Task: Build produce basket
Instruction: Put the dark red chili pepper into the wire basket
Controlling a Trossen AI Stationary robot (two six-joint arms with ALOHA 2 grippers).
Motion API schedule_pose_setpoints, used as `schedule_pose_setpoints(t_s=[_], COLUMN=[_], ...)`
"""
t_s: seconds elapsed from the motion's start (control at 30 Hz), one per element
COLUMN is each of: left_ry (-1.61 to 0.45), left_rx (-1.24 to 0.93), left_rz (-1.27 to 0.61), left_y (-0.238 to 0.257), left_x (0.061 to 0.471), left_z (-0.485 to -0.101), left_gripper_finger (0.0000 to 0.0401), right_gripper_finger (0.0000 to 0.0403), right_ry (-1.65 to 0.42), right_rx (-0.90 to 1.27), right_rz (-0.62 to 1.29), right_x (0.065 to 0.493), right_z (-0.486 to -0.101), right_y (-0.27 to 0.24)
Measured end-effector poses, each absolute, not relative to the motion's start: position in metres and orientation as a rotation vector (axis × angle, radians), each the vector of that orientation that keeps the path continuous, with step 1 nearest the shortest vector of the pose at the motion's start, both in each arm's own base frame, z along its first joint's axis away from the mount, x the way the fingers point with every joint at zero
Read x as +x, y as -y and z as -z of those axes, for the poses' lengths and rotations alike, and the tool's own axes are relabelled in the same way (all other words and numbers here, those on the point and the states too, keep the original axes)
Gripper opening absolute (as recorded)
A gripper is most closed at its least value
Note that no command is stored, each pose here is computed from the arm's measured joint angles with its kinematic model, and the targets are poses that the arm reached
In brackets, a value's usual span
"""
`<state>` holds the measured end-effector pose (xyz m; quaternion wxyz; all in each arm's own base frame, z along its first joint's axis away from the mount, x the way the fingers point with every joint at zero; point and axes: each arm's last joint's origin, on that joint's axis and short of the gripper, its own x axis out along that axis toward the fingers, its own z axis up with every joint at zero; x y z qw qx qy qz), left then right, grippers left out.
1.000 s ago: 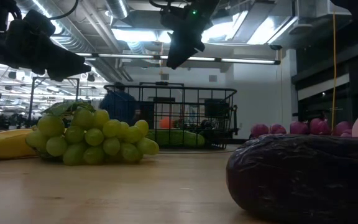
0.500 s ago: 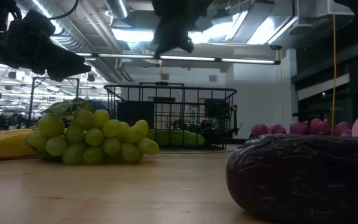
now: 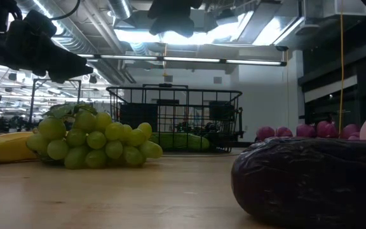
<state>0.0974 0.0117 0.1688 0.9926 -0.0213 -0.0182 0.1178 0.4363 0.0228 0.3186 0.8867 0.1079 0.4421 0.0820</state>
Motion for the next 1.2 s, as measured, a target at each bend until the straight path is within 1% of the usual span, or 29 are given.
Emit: schedule_pose_setpoints(t_s=[0.43, 0.7, 0.9, 1.07, 1.2], left_ry=[0.037, 0.036, 0.037, 0.037, 0.038], left_rx=[-0.043, -0.043, -0.043, -0.043, -0.048], left_rz=[-0.236, -0.236, -0.236, -0.236, -0.235], left_y=[-0.012, -0.012, -0.012, -0.012, -0.012], left_x=[0.097, 0.097, 0.097, 0.097, 0.097], left_z=[-0.169, -0.169, -0.169, -0.169, -0.169], left_gripper_finger=[0.0230, 0.0230, 0.0230, 0.0230, 0.0230], right_gripper_finger=[0.0148, 0.0148, 0.0148, 0.0148, 0.0148], right_ry=[-0.941, -0.930, -0.925, -0.962, -1.061], right_rx=[0.212, 0.119, 0.046, 0.133, 0.227], right_rz=[-0.174, -0.217, -0.184, -0.137, -0.077], right_x=[0.434, 0.434, 0.435, 0.432, 0.425], right_z=[-0.317, -0.317, -0.317, -0.315, -0.311], right_y=[-0.025, -0.025, -0.023, -0.023, -0.023])
